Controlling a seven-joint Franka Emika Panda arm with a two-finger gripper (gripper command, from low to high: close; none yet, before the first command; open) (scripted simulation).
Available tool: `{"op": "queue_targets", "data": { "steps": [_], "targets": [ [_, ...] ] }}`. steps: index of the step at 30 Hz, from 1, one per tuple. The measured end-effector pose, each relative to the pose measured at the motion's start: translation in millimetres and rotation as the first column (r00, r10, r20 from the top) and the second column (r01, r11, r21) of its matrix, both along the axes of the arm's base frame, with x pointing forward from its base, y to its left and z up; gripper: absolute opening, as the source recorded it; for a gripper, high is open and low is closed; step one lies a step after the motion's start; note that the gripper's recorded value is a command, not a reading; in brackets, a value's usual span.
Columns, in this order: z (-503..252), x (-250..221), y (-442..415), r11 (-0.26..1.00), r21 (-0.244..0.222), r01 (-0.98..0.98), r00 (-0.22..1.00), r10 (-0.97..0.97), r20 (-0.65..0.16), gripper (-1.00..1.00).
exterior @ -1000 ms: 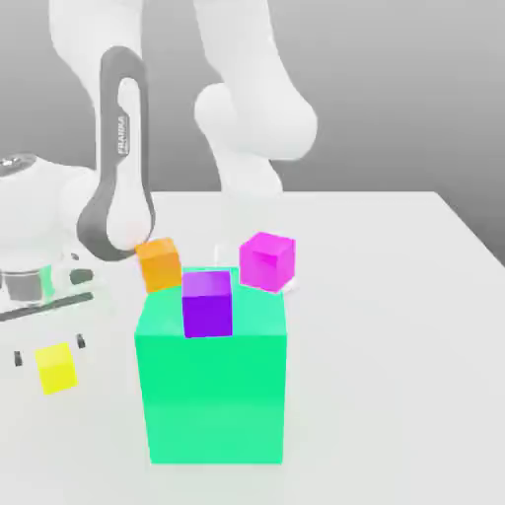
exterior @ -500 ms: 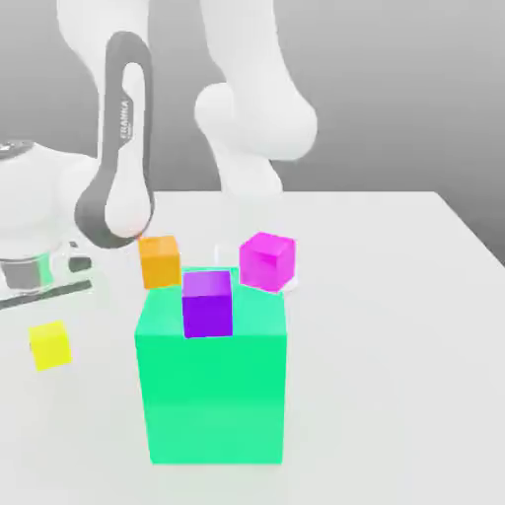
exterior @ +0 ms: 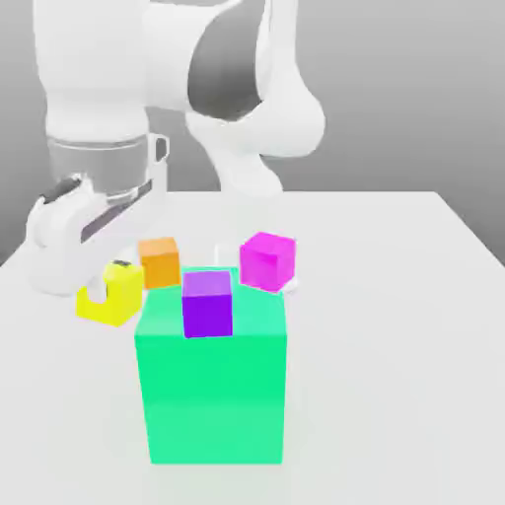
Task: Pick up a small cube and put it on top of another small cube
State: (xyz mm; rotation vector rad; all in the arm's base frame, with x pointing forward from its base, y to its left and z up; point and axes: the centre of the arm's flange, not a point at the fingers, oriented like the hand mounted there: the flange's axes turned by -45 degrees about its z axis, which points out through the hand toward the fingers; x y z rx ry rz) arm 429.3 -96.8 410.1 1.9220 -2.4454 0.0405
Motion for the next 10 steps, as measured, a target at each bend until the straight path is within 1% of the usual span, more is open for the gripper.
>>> {"op": "queue_targets", "data": {
  "steps": [3, 6, 7, 10],
  "targets": [
    [31, -9, 39, 0.999, 0.031, -0.016, 1.0, 0.015, 0.008, -1.0],
    [2, -11, 46, 0.999, 0.038, -0.017, 1.0, 0.017, 0.01, -1.0],
    [-12, -12, 47, 0.999, 0.039, -0.017, 1.0, 0.017, 0.01, 1.0],
    [-12, -12, 47, 0.999, 0.039, -0.017, 1.0, 0.017, 0.01, 1.0]
  ]
}}
